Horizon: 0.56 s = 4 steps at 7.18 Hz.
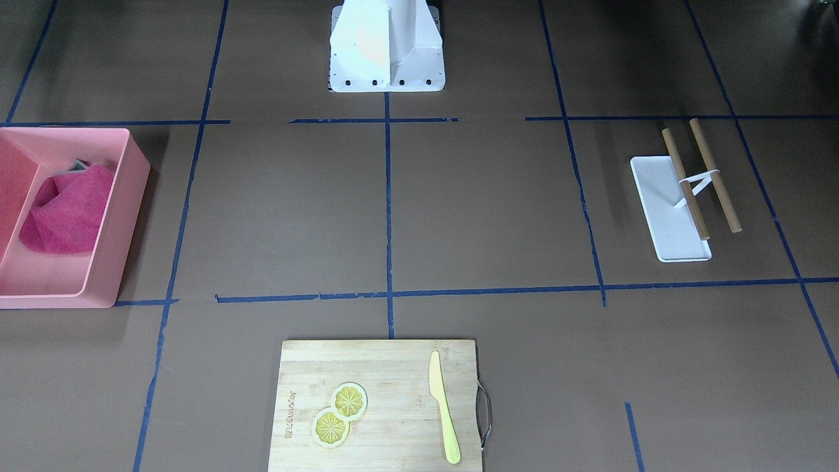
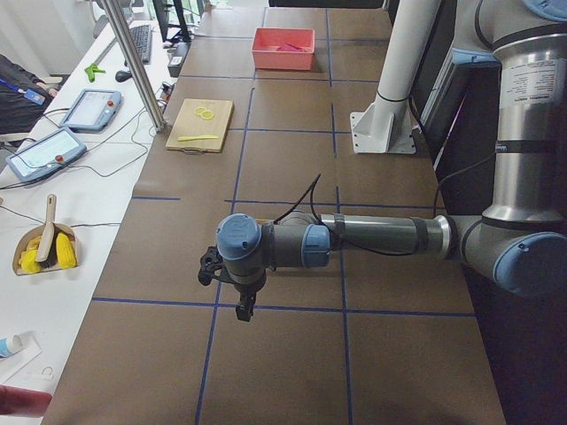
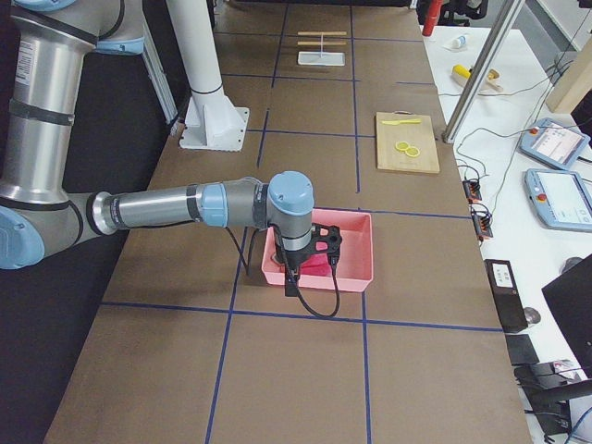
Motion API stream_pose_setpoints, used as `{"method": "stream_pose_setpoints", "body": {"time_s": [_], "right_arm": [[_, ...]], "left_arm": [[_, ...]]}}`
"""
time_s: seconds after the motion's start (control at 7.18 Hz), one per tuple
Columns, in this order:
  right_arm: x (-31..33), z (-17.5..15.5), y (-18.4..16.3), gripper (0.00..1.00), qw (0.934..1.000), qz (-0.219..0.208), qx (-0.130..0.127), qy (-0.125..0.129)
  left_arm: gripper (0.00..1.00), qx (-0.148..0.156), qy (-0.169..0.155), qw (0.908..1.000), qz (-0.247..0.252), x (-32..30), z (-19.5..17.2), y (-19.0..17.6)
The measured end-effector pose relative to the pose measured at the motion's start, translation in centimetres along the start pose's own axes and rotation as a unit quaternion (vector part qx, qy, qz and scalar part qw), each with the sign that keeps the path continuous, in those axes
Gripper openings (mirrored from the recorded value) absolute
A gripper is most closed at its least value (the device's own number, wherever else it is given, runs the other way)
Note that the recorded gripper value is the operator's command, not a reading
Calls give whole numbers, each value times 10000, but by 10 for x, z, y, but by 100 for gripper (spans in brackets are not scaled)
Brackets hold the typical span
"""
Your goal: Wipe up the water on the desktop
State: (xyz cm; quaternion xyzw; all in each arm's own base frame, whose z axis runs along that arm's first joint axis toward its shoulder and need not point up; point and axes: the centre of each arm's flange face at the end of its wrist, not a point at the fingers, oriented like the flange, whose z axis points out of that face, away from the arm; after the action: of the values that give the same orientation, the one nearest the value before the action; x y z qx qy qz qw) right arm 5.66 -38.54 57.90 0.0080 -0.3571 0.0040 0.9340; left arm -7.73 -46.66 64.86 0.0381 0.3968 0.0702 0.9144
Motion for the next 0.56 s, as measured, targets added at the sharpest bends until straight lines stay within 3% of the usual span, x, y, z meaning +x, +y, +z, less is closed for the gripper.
{"method": "stream_pose_setpoints", "body": {"time_s": [0.56], "right_arm": [[-7,4,-2,100,9999,-85,-57,-6]], "left_arm": [[100,-14,2,10000,-21,-1,1,1]]}}
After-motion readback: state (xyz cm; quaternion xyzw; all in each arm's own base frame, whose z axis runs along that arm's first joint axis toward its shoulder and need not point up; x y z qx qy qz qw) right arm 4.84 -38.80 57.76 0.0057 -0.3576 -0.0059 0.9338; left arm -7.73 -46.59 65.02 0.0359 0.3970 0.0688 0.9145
